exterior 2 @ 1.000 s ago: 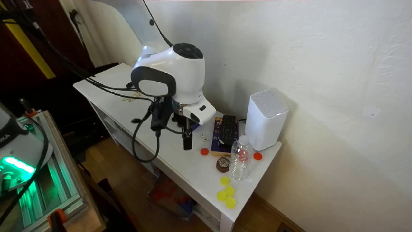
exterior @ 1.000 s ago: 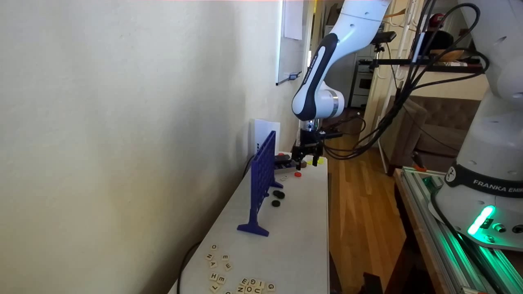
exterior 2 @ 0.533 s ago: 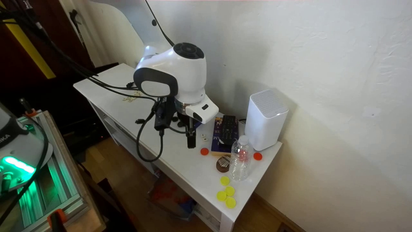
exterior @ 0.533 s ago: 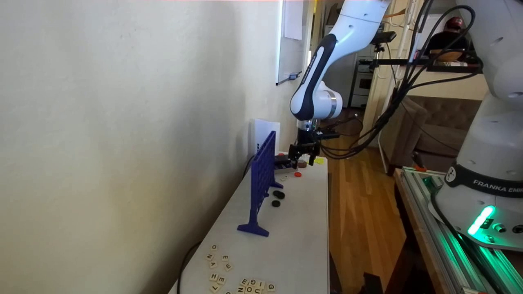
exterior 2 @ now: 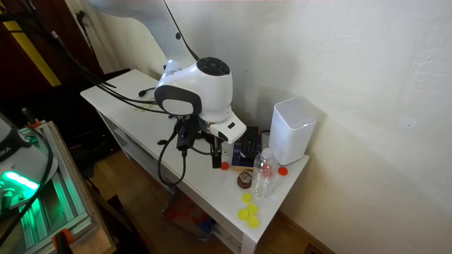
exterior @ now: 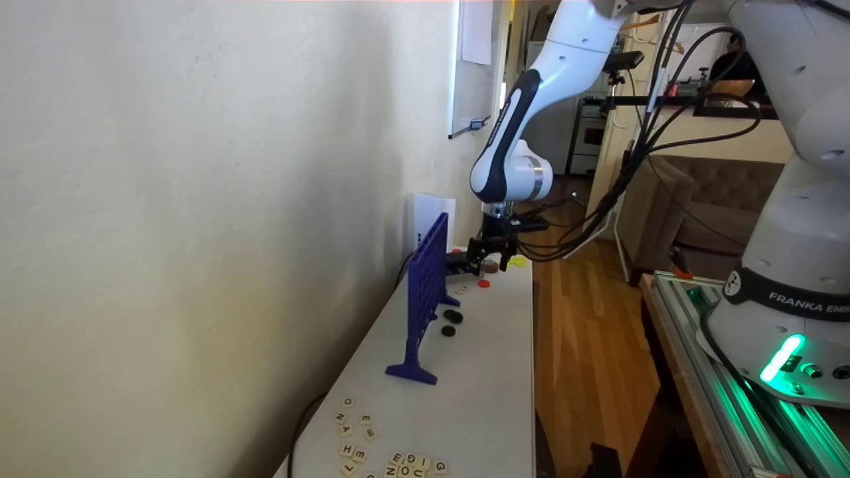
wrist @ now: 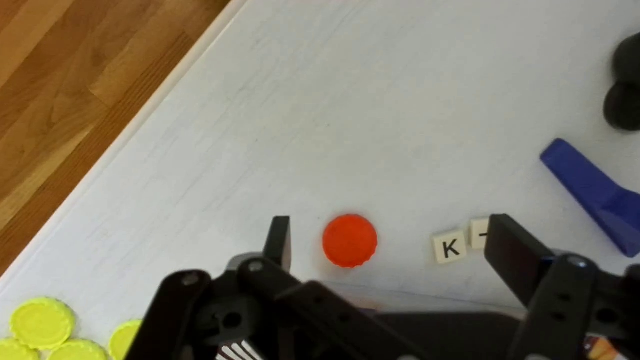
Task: Pick up the red token closest to the purple object and place it in the purple on the far right
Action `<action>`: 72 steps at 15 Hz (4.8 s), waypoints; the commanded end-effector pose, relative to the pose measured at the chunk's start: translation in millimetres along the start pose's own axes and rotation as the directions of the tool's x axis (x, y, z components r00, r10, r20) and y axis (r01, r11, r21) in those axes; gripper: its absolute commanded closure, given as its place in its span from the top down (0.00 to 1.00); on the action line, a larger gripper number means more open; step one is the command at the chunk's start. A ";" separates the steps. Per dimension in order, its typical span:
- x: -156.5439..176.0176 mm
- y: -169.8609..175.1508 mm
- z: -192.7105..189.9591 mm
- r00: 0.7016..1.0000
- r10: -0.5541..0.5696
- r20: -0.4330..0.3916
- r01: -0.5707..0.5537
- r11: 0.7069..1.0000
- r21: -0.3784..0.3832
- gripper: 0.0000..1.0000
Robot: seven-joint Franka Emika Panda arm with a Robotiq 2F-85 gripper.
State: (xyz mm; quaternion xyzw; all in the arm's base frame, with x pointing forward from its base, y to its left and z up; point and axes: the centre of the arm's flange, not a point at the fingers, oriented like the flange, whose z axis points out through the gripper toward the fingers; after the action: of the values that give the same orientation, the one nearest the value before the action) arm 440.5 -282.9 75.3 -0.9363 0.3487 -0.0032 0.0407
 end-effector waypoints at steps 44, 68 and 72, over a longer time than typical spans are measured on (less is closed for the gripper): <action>20.4 23.2 17.8 0.989 0.136 0.057 -0.131 0.988 -0.084 0.08; -164.9 -26.9 -237.3 0.836 -0.356 -0.417 0.533 0.703 0.470 0.08; -176.7 -37.5 -257.8 0.822 -0.222 -0.524 0.530 0.634 0.563 0.08</action>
State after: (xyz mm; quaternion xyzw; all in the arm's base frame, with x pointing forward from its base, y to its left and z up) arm 340.1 -173.9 324.5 -0.9132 0.1035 -0.2782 0.2791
